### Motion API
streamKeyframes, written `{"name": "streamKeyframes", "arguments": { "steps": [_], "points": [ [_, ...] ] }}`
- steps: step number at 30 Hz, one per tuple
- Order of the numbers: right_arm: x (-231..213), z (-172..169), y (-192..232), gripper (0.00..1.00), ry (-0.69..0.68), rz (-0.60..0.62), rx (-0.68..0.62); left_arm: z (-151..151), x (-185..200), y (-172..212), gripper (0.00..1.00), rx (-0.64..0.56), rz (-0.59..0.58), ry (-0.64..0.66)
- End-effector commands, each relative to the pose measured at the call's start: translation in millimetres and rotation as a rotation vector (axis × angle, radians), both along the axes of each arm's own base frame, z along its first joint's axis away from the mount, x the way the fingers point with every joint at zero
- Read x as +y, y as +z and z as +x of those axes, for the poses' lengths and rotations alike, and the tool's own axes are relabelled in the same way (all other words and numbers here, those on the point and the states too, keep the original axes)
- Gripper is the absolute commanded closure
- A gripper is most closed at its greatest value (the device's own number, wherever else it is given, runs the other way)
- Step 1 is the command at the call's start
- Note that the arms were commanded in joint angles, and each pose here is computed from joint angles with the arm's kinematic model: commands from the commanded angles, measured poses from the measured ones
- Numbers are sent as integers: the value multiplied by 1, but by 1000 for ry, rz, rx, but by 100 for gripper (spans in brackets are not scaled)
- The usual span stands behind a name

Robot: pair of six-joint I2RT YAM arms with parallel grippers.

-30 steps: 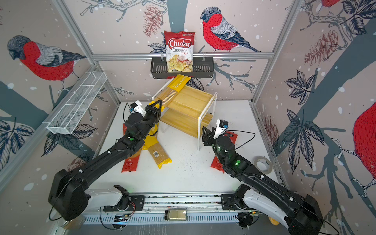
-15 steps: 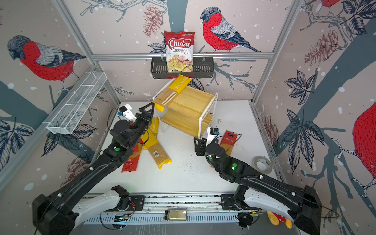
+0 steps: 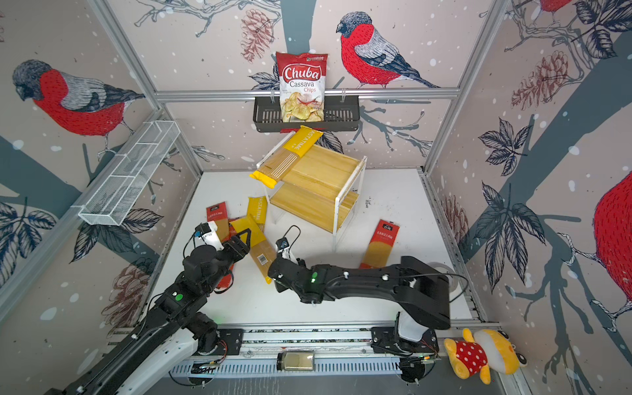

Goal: Place and organize the pasta boxes and bags onto the shelf
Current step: 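Reach the right gripper to the yellow PASTATIME pack while the left arm withdraws, then grasp the PASTATIME pack's middle with the right gripper and lift it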

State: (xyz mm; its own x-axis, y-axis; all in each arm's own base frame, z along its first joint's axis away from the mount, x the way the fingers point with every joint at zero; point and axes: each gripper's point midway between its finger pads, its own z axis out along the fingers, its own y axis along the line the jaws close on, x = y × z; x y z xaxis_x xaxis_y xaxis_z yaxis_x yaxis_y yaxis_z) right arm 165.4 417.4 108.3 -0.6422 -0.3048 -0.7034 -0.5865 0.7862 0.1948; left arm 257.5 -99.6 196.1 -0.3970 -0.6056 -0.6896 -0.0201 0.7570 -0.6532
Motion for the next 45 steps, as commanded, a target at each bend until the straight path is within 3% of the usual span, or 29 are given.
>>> {"name": "streamKeyframes", "arguments": {
  "steps": [1, 6, 11, 15, 26, 32, 37, 45],
  "points": [
    [16, 6, -11, 43, 27, -73, -28, -6, 11, -21, 31, 42, 2, 38],
    [43, 12, -17, 30, 20, -210, -178, -6, 53, -16, 28, 74, 80, 160],
    [65, 21, -29, 21, 26, -297, -248, 4, 93, -1, 25, 103, 145, 293],
    [74, 36, -39, 17, 10, -378, -328, 15, 113, 20, 23, 78, 146, 363],
    [77, 69, -67, 14, -28, -617, -481, 25, 123, 52, 22, 9, 121, 390],
    [75, 88, -86, 19, -50, -735, -537, 27, 120, 55, 22, 1, 97, 378],
    [71, 96, -89, 28, -60, -764, -560, 28, 118, 61, 23, -13, 85, 373],
    [64, 96, -61, 60, -92, -726, -609, 29, 116, 79, 24, -59, 41, 368]
  ]
}}
